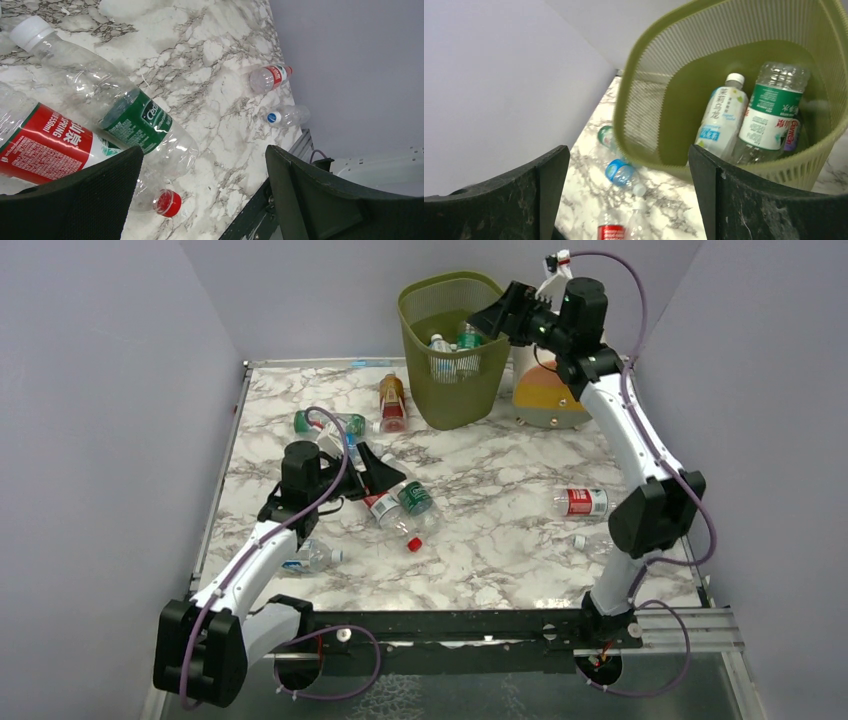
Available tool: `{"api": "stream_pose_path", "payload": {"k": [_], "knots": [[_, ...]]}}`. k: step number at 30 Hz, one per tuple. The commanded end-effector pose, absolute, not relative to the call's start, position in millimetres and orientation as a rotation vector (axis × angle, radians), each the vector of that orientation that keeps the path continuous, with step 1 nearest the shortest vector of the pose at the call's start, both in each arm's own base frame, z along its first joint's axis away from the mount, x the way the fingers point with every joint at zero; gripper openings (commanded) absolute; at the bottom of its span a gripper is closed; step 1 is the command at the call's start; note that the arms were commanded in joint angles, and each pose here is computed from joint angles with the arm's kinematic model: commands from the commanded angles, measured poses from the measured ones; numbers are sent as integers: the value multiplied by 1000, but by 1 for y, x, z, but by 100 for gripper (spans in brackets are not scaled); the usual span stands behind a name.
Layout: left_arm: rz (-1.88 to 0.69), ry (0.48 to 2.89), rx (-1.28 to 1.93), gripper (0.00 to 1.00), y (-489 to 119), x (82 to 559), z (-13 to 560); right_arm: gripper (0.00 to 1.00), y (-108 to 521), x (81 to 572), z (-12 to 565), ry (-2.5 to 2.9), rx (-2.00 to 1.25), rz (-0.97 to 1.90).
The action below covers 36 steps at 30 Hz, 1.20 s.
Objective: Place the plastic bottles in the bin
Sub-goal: Place the plastic bottle in the trash bin, then pick up the plastic bottle at the center of the board.
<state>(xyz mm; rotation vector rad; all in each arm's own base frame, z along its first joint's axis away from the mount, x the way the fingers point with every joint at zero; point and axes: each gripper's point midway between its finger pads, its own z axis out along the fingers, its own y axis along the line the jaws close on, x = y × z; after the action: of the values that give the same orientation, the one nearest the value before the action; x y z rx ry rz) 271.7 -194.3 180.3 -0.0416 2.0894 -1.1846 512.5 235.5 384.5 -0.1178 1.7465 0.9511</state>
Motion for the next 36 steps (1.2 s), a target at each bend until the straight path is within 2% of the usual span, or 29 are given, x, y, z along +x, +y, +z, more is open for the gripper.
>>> {"api": "stream_pose_path", "payload": {"k": [1,4,6,19,22,29,36], "knots": [[-1210,2032,-14,99,-196,266,195,91,232,453,428,1676,-199,1014],[-1209,2034,-27,99,-195,264,191,93,231,425,419,1697,-216,1053],[-1217,2043,-36,99,-195,262,185,100,232,410,406,1718,-210,1093],[-1230,2082,-147,99,-196,273,174,100,241,348,290,1978,-224,1112],[-1190,2099,-187,99,-193,285,172,100,245,339,276,2002,-237,1124],[-918,2232,-346,99,-166,332,154,100,253,322,248,2045,-264,1145],[-930,2185,-545,99,-129,374,151,100,249,309,235,2068,-266,1148]]}}
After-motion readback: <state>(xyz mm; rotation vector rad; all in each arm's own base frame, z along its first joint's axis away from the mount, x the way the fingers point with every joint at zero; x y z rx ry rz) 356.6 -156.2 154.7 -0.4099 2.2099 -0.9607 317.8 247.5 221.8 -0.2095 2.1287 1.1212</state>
